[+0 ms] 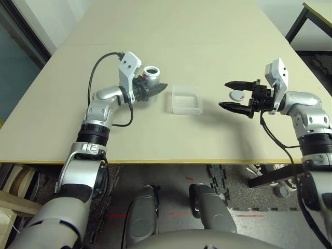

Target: Pour the medicine from the bottle into the box.

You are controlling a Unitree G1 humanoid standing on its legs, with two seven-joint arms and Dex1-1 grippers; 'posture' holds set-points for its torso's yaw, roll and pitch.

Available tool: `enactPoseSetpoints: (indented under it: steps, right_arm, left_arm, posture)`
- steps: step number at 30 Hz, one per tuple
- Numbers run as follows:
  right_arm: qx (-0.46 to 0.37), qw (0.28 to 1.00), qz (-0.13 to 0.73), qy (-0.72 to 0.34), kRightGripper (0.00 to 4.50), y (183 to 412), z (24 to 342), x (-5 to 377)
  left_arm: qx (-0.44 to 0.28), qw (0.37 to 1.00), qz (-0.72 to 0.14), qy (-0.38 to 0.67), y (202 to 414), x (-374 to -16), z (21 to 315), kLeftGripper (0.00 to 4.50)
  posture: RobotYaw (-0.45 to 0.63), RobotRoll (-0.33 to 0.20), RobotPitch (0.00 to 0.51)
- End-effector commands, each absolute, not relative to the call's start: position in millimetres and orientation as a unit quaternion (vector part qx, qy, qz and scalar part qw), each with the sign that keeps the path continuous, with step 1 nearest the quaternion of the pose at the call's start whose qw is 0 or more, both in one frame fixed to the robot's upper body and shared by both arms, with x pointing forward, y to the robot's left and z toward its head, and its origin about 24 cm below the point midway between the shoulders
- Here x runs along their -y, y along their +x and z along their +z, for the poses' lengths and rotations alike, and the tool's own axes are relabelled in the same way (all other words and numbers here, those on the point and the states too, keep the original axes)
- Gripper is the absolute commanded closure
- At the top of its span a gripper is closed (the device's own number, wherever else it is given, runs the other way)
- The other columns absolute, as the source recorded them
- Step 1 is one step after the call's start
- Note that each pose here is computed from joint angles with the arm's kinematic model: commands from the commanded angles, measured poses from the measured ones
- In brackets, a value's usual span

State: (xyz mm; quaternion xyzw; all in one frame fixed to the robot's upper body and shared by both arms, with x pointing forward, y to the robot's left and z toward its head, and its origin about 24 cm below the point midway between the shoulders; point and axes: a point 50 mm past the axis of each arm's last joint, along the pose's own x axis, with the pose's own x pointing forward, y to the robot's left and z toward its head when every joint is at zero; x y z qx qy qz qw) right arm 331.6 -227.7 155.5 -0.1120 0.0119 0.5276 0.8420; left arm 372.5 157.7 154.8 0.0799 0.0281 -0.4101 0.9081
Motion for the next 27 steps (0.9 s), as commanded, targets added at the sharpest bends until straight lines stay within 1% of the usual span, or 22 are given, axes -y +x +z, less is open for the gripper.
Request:
enactPoseSetpoints:
  steps: [1, 8, 14, 18, 19, 21, 22, 25, 27]
  right_arm:
    - [-0.009, 0.847, 0.52, -0.105, 0.0, 331.9, 153.0, 230.2]
    - [-0.006, 0.85, 0.517, -0.1, 0.0, 332.9, 152.7, 229.4]
    - [-0.004, 0.853, 0.513, -0.096, 0.0, 334.6, 152.1, 229.9]
    - [-0.004, 0.854, 0.511, -0.096, 0.0, 335.4, 150.9, 229.4]
    - [-0.004, 0.854, 0.511, -0.096, 0.0, 335.4, 150.6, 229.3]
    - [-0.004, 0.855, 0.51, -0.095, 0.0, 335.5, 149.8, 229.2]
    - [-0.004, 0.855, 0.51, -0.095, 0.0, 335.6, 149.4, 229.3]
    - [-0.004, 0.856, 0.508, -0.094, 0.0, 335.9, 148.6, 229.6]
    - [-0.004, 0.857, 0.507, -0.093, 0.0, 336.1, 148.2, 229.6]
  left_arm:
    - [-0.039, 0.908, -0.407, 0.091, 375.4, -155.5, 155.0, 1.85]
    - [-0.041, 0.909, -0.403, 0.099, 379.4, -151.9, 156.0, 1.85]
    - [-0.04, 0.908, -0.38, 0.173, 388.1, -147.3, 159.0, 1.85]
    - [-0.034, 0.894, -0.34, 0.289, 396.0, -144.5, 156.7, 1.85]
    - [-0.031, 0.89, -0.337, 0.305, 397.1, -143.5, 156.6, 1.85]
    - [-0.01, 0.88, -0.317, 0.353, 401.4, -137.6, 161.6, 1.85]
    - [0.006, 0.868, -0.3, 0.395, 404.0, -133.6, 166.2, 1.85]
    - [0.074, 0.8, -0.268, 0.532, 407.3, -119.6, 178.2, 1.85]
    - [0.124, 0.739, -0.254, 0.612, 407.3, -108.7, 183.4, 1.85]
  posture:
    - [-0.08, 0.0, 0.133]
    - [-0.08, 0.0, 0.133]
    - [-0.08, 0.0, 0.132]
    - [-0.08, 0.0, 0.129]
    - [-0.08, 0.0, 0.129]
    - [-0.08, 0.0, 0.129]
    - [-0.08, 0.0, 0.13]
    - [-0.08, 0.0, 0.13]
    - [-0.08, 0.0, 0.131]
